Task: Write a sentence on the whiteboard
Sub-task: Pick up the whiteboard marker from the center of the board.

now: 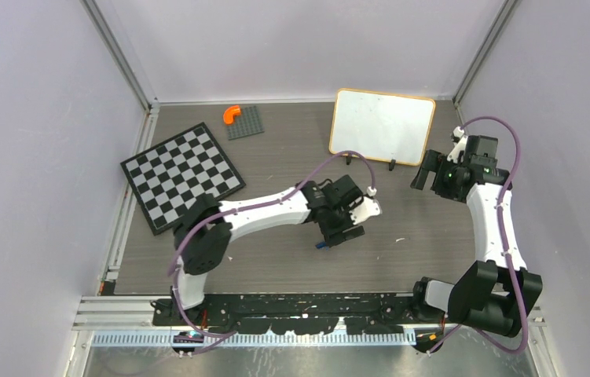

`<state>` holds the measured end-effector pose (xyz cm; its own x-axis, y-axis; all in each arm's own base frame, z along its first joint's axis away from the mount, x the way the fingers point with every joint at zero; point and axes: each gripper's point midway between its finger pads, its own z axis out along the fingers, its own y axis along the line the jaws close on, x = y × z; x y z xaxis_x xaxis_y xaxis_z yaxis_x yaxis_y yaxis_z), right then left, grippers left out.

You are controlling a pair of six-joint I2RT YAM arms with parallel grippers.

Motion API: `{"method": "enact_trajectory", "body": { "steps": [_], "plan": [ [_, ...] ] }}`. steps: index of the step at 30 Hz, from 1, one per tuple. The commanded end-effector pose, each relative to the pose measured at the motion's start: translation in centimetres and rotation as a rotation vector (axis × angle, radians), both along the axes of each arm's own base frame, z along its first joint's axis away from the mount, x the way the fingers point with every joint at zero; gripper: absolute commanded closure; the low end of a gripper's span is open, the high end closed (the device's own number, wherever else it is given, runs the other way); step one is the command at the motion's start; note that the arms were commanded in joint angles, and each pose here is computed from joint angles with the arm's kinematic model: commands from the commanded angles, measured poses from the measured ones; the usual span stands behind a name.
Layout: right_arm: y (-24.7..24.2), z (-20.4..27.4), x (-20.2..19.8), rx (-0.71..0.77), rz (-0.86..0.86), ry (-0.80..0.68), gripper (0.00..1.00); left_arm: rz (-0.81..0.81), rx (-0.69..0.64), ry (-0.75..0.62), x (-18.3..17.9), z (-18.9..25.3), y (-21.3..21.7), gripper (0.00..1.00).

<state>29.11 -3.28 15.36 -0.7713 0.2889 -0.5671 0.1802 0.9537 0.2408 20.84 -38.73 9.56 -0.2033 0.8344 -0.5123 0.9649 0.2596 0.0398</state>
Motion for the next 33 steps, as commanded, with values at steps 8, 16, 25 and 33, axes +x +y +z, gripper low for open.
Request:
{"method": "enact_trajectory", "body": {
  "steps": [8,16,25,33],
  "plan": [
    [0.5,1.0,0.1,0.018,0.014,-0.06,0.02,-0.012,0.108,0.023,0.6,-5.3,-2.3,0.49],
    [0.4,0.5,0.2,0.019,0.019,-0.043,0.02,-0.025,0.251,0.045,0.1,-8.4,-0.6,0.71],
    [1.3,0.8,0.4,0.06,0.037,-0.063,0.07,0.006,0.299,0.122,-0.1,-6.6,1.5,1.0],
    [4.4,1.8,3.2,0.043,0.061,-0.125,0.15,0.246,-0.06,0.171,5.2,5.1,5.6,1.0]
  ]
}}
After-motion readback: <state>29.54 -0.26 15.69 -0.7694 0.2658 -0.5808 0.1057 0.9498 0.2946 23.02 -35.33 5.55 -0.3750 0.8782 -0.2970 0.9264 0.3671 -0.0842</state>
